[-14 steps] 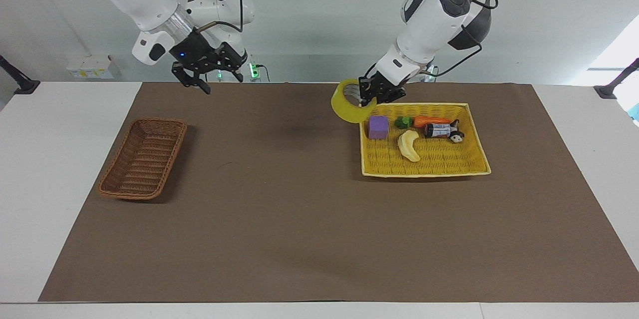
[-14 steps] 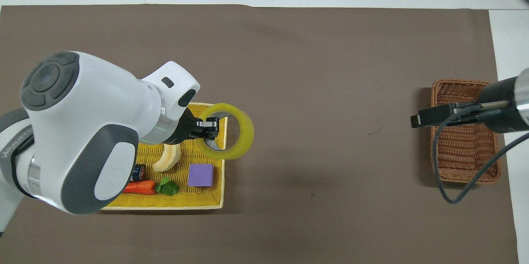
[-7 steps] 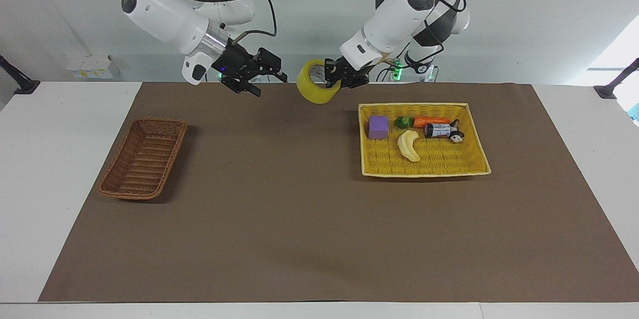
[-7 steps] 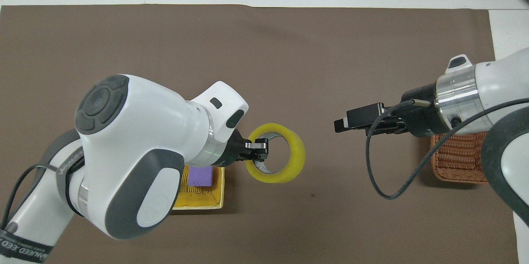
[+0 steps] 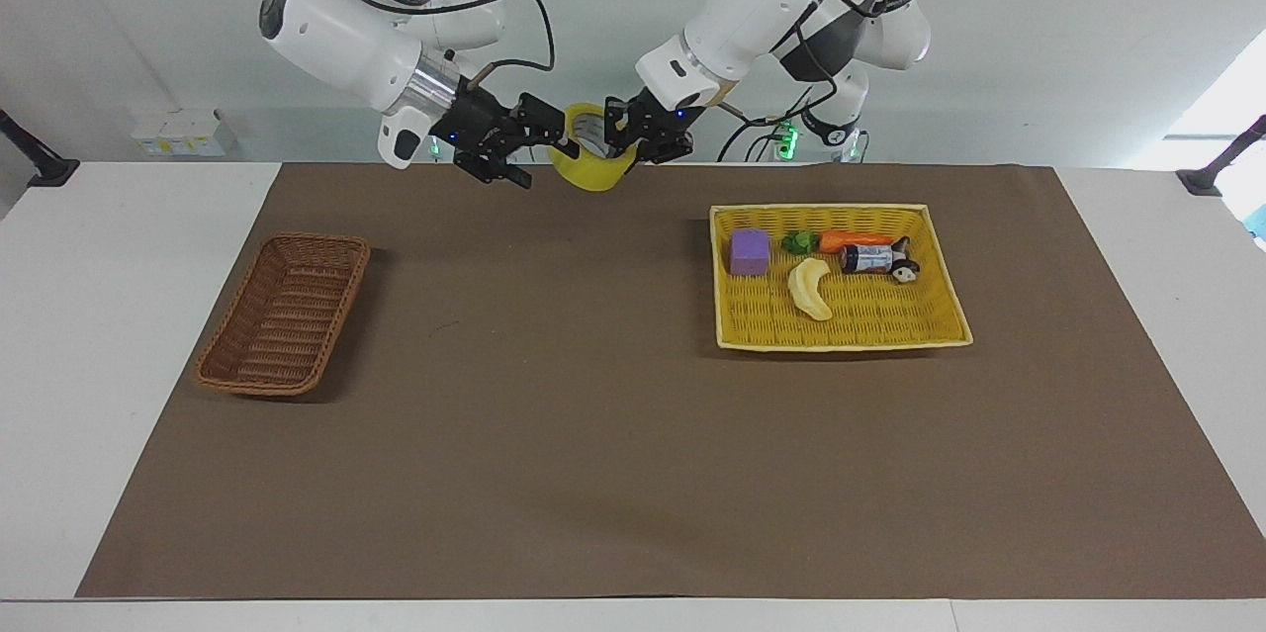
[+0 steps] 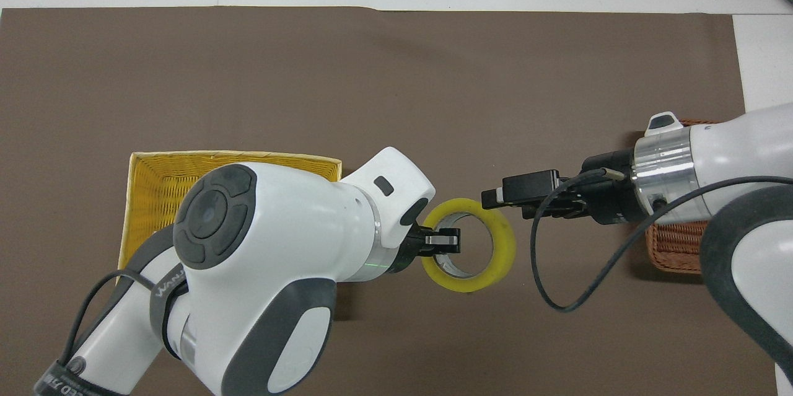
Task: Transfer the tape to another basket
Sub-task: 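Grasp the tape roll with the right gripper beside the left gripper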
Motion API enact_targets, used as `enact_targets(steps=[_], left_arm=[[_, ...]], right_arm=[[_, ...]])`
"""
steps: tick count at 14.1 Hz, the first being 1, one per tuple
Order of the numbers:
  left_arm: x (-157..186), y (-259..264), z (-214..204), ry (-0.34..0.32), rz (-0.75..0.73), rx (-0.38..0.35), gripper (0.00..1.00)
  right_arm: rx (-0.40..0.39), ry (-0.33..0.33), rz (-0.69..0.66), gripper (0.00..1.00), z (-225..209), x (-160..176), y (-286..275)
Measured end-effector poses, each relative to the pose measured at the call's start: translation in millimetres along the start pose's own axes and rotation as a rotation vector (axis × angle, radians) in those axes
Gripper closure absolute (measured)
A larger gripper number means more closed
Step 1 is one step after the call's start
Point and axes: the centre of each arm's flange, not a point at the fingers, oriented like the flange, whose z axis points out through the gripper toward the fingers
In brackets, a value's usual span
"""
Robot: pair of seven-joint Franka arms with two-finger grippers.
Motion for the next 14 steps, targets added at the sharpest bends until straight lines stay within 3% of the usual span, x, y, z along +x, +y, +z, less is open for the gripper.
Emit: enact_targets(steps=[3, 8, 10, 14], left_arm=[[-2, 15, 3, 0.055, -0.005, -0.041, 0.78], [0, 17, 3, 0.074, -0.028, -0.053, 0.78], [0, 16, 4, 0.074, -0.033, -0.053, 0.78], [1, 13, 13, 0.059, -0.041, -0.043, 0.78]], right_arm=[[0.069, -0.031, -0.002, 0.0, -19, -3, 16], [0.079, -0.031, -0.005, 0.0, -23, -4, 17], [0.081, -0.032, -0.007, 0.05, -22, -4, 16], [0.084, -0.032, -0.011, 0.44, -23, -7, 11]])
